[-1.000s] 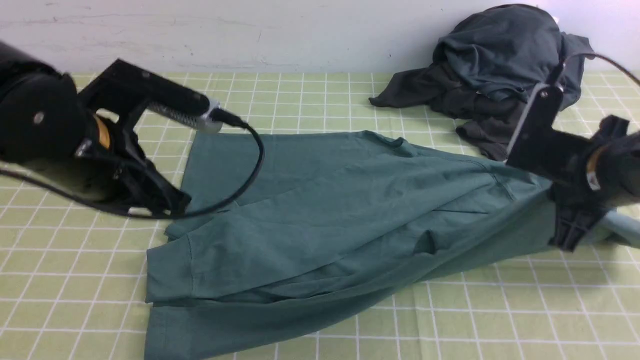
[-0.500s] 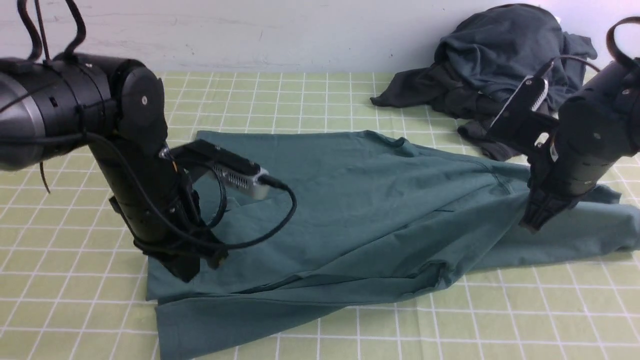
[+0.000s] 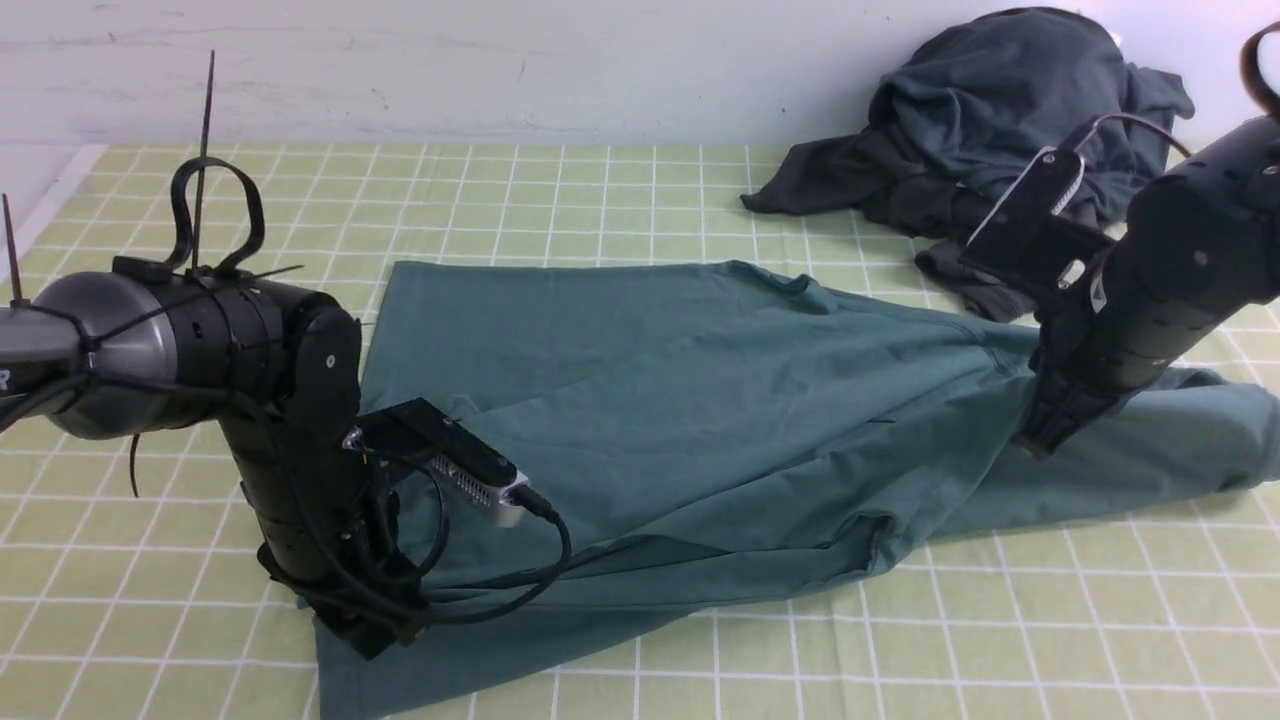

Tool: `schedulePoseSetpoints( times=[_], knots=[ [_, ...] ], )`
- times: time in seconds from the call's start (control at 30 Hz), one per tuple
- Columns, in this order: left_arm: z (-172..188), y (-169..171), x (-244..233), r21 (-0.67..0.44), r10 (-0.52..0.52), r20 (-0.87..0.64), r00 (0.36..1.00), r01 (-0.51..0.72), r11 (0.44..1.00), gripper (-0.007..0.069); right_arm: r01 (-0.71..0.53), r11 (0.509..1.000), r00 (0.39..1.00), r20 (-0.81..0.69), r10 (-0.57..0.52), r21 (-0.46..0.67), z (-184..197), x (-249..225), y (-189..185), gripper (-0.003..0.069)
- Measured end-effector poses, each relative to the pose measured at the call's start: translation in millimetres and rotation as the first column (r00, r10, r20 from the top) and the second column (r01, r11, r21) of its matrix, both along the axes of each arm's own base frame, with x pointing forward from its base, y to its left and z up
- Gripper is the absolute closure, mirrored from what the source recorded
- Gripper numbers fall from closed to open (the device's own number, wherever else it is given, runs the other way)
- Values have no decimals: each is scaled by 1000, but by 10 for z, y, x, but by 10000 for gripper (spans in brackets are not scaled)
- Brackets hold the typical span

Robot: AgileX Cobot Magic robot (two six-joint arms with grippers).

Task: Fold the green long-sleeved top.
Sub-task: Use both arms to drag the lower edge of the fabric forward and fold it over the upper edge

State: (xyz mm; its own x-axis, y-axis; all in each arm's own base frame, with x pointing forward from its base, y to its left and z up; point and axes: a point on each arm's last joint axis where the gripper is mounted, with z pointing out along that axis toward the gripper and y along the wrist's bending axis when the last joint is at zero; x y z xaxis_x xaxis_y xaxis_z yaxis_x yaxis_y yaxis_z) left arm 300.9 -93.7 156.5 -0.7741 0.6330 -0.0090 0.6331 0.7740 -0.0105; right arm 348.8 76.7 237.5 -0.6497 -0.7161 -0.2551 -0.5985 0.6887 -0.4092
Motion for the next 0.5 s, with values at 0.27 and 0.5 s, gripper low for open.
schedulePoseSetpoints(
  times=[0.27, 0.5],
  knots=[
    [395, 18, -78, 2, 26, -29, 999, -26, 1000, 619, 11, 1000, 1000, -29, -11, -13, -11, -25, -15, 664],
    [1364, 90, 138, -49, 164, 342, 925, -157, 986, 620, 1, 1000, 1000, -21, -1, -30, -5, -17, -25, 664]
  ],
)
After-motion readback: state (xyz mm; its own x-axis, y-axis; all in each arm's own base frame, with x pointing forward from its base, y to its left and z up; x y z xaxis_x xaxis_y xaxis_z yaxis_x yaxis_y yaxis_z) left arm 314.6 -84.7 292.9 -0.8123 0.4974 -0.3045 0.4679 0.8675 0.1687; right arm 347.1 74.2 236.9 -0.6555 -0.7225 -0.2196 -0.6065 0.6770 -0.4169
